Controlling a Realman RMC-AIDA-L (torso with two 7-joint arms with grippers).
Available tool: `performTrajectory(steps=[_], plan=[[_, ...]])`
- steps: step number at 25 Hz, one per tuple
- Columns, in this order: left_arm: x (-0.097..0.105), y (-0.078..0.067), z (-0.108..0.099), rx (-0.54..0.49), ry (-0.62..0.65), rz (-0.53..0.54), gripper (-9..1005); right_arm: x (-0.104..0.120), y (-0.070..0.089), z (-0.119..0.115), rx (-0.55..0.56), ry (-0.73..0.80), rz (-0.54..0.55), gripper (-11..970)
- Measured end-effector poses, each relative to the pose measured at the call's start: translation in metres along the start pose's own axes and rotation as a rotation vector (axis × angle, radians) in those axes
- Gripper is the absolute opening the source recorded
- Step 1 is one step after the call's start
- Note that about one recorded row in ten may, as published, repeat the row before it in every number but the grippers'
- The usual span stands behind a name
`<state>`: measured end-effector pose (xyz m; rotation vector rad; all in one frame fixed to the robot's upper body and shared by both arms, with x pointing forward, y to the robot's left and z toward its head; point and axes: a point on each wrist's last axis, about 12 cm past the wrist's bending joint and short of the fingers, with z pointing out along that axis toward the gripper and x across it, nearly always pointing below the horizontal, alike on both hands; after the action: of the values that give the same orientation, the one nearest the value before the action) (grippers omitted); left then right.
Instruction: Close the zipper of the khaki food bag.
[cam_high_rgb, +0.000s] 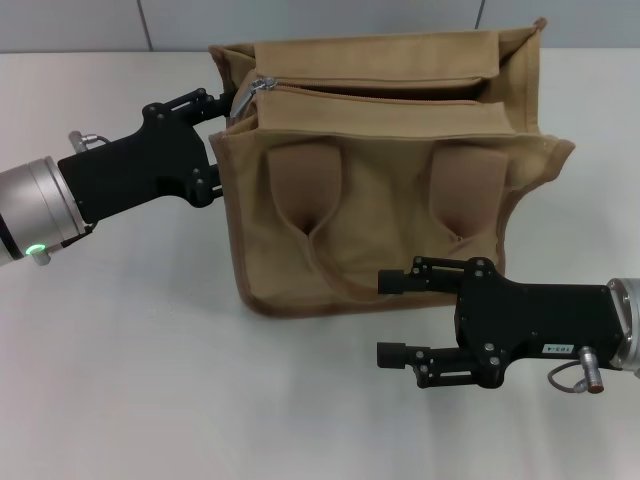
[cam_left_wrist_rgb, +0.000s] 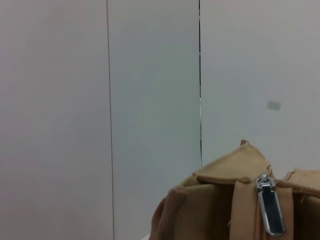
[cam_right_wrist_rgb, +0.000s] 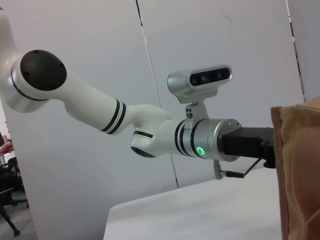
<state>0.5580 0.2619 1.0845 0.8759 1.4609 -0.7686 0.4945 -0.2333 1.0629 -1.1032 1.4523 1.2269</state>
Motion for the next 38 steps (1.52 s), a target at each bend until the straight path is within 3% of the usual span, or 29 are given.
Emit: performTrajectory(steps=[18, 23, 30, 36, 38], plan=[[-0.001, 0.002, -0.006, -0.042, -0.029, -0.009, 309, -0.002, -0.001, 0.001, -0.001, -0.004, -0.006, 618], [-0.012, -0.002, -0.011, -0.02, -0.144, 0.002, -1, -0.012, 0.003, 0.0, -0.034, -0.091, -0.02, 613], [-0.025, -0.003, -0.003, 0.028, -0.21, 0.022, -2, -0.027, 0.001, 0.0, -0.051, -0.19, -0.006, 606], [-0.029, -0.002, 0.002, 0.039, -0.22, 0.021, 1, -0.044, -0.009, 0.004, -0.068, -0.225, 0.096, 600], [-0.03, -0.001, 0.003, 0.039, -0.226, 0.016, 2, -0.06, -0.021, 0.006, -0.075, -0.205, 0.184, 598]])
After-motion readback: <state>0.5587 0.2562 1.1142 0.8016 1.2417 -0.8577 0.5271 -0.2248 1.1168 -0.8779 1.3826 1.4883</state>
